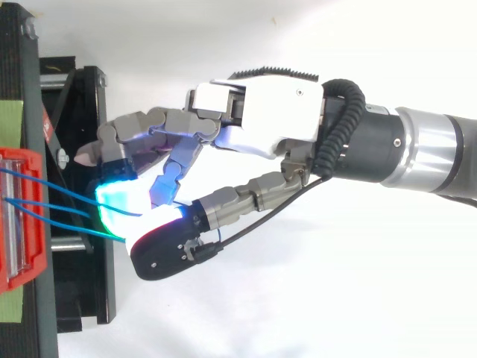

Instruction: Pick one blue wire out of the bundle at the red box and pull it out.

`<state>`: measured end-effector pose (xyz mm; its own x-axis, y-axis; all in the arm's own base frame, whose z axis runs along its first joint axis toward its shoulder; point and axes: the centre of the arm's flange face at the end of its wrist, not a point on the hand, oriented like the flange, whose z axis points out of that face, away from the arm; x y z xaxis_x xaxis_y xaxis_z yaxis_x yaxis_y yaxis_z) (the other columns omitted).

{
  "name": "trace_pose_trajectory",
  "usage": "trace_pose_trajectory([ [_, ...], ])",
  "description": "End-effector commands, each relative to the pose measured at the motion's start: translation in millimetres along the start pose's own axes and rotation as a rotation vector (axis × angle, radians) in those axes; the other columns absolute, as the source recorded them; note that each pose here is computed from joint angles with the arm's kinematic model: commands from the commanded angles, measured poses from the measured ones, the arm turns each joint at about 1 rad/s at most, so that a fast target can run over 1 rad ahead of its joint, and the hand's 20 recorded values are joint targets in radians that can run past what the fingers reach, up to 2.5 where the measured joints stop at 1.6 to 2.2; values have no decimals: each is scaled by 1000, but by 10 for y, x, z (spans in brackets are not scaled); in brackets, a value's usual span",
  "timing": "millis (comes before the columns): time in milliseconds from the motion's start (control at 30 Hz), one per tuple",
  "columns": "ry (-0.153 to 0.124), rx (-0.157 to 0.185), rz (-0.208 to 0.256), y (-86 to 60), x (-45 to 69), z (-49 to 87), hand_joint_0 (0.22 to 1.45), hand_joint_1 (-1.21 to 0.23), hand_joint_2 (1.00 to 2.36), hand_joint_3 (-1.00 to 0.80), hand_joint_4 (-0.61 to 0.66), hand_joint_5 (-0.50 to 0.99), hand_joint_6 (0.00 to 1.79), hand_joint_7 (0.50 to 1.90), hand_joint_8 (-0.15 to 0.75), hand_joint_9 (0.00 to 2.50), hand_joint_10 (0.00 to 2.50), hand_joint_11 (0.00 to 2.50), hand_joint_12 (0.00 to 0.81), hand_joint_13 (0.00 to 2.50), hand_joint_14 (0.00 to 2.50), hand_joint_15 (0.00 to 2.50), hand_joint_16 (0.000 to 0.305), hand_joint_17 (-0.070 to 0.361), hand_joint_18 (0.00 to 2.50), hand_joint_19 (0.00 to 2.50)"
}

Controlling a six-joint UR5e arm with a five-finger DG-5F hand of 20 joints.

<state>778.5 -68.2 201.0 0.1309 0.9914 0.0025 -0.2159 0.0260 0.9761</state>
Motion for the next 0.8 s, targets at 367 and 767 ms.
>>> trace_pose_trajectory([
  [367, 0, 0, 0, -2, 0, 0, 574, -568, 1005, -160, 165, 26, 533, 1561, 225, 1010, 9, 273, 402, 333, 4, 138, 59, 134, 442, 429],
  [767, 0, 0, 0, -2, 0, 0, 547, -498, 1009, -288, 215, 27, 501, 1565, 208, 980, 9, 251, 376, 313, 5, 147, 54, 122, 399, 461],
])
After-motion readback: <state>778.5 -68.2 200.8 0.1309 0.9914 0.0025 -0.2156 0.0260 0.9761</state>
